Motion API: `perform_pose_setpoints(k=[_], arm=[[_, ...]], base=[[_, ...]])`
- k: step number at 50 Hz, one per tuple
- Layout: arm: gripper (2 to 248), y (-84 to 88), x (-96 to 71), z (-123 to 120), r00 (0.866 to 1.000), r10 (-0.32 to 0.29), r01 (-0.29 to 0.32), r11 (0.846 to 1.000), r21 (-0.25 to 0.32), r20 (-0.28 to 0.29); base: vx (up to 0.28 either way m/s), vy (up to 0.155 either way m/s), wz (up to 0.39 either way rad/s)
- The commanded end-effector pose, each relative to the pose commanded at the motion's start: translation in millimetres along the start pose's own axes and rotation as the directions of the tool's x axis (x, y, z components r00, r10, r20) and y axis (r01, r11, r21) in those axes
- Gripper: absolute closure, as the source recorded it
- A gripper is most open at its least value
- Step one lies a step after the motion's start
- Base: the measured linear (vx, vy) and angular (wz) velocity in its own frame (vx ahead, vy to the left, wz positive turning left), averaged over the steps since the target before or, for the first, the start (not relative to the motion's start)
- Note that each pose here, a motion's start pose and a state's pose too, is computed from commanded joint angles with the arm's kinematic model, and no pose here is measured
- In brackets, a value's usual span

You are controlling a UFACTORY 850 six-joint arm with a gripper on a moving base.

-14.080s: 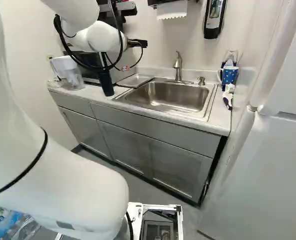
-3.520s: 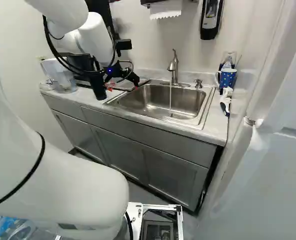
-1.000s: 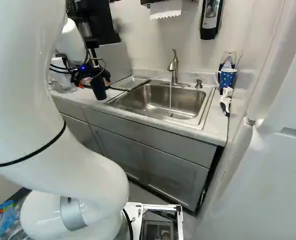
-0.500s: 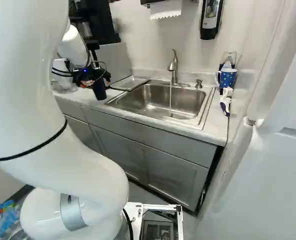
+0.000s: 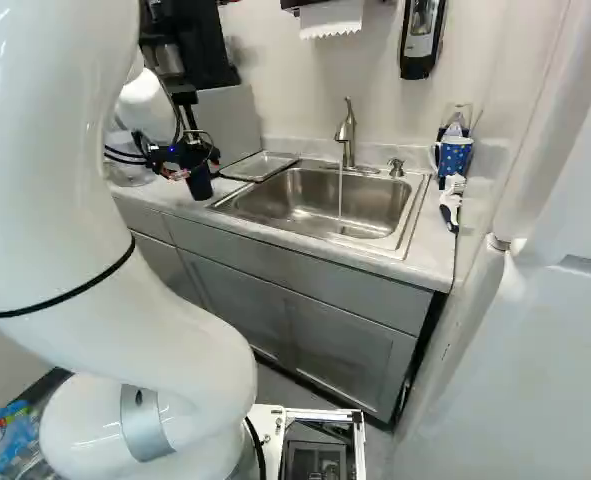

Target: Rinse the cup and place it in the tray

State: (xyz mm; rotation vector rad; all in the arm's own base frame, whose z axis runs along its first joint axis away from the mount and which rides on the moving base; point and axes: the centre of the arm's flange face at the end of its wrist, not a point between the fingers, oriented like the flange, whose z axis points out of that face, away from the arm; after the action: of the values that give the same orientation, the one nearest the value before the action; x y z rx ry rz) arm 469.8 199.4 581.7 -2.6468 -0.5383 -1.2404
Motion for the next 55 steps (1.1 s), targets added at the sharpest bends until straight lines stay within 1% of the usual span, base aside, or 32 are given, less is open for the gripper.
perform_pose_setpoints(k=[15,28,42,55], arm=[[3,-3.2,-9.7,5,0.998,-0.004,0.004,1.0,0.005,-0.059],[3,-2.0,-17.0,11,0.994,0.001,0.0,1.0,0.003,-0.11],[3,1.6,-25.2,15,0.986,0.014,-0.014,1.0,-0.002,-0.164],[3,2.2,-32.8,19,0.976,0.022,-0.024,1.0,-0.003,-0.215]], base=[[0.0,0.0,0.0],[0.0,0.0,0.0],[0.0,0.0,0.0],[0.0,0.0,0.0]])
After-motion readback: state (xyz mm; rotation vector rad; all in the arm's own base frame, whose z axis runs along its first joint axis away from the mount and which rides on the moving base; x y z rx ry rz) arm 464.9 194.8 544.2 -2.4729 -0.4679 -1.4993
